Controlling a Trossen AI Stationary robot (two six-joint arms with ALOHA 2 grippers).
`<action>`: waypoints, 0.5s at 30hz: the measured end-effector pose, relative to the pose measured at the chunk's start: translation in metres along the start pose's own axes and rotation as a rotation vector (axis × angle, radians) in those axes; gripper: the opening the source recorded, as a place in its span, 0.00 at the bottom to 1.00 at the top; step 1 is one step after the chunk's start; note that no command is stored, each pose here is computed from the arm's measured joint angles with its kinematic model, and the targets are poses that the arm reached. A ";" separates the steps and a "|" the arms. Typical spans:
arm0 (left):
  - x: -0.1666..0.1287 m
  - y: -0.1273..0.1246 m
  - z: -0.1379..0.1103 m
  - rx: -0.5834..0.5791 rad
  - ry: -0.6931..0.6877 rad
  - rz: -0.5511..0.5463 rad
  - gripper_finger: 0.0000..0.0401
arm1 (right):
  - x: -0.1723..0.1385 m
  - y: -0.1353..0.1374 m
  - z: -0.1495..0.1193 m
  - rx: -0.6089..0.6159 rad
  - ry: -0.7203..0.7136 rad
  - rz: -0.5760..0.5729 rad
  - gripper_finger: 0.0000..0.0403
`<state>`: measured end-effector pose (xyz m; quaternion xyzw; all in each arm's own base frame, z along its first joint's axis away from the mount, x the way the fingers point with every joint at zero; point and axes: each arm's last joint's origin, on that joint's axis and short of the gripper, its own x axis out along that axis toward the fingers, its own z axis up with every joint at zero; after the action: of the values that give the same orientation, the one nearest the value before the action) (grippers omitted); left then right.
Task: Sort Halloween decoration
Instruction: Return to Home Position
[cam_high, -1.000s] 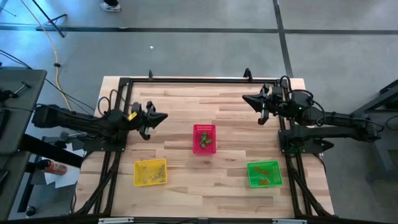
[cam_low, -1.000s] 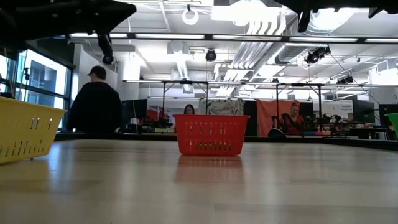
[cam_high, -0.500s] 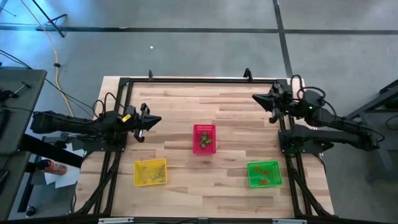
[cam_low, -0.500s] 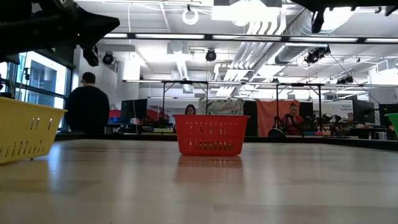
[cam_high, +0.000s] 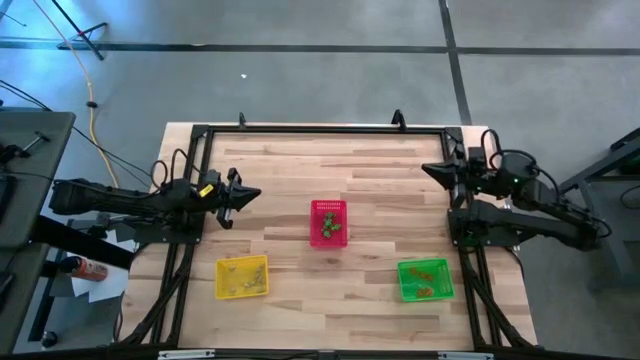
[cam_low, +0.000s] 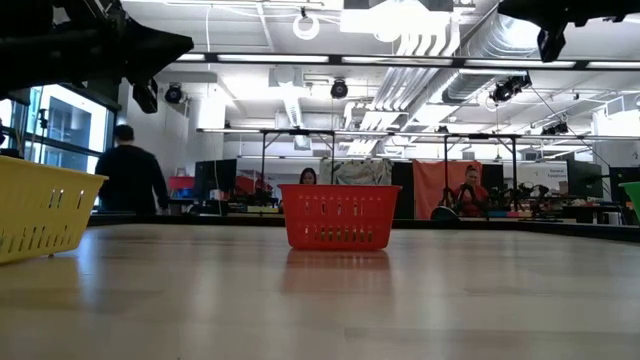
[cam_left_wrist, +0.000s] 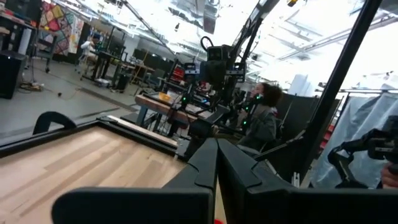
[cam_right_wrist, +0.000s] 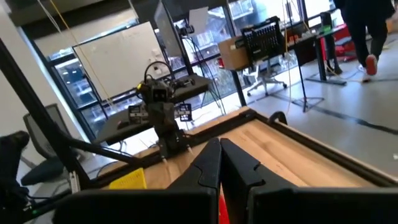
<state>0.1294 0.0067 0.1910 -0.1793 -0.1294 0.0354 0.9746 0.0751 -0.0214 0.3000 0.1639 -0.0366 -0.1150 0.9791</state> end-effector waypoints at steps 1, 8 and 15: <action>0.000 0.000 0.000 -0.003 0.001 0.000 0.00 | -0.001 0.000 0.000 -0.008 -0.005 0.002 0.00; 0.000 0.000 0.000 -0.005 0.001 0.002 0.00 | 0.004 -0.001 -0.007 -0.079 -0.033 0.049 0.00; 0.000 0.000 0.000 -0.006 0.001 0.003 0.00 | 0.008 -0.016 -0.051 -0.015 -0.086 0.105 0.00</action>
<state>0.1295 0.0068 0.1907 -0.1822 -0.1287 0.0366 0.9741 0.0849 -0.0223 0.2469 0.1495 -0.0866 -0.0706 0.9824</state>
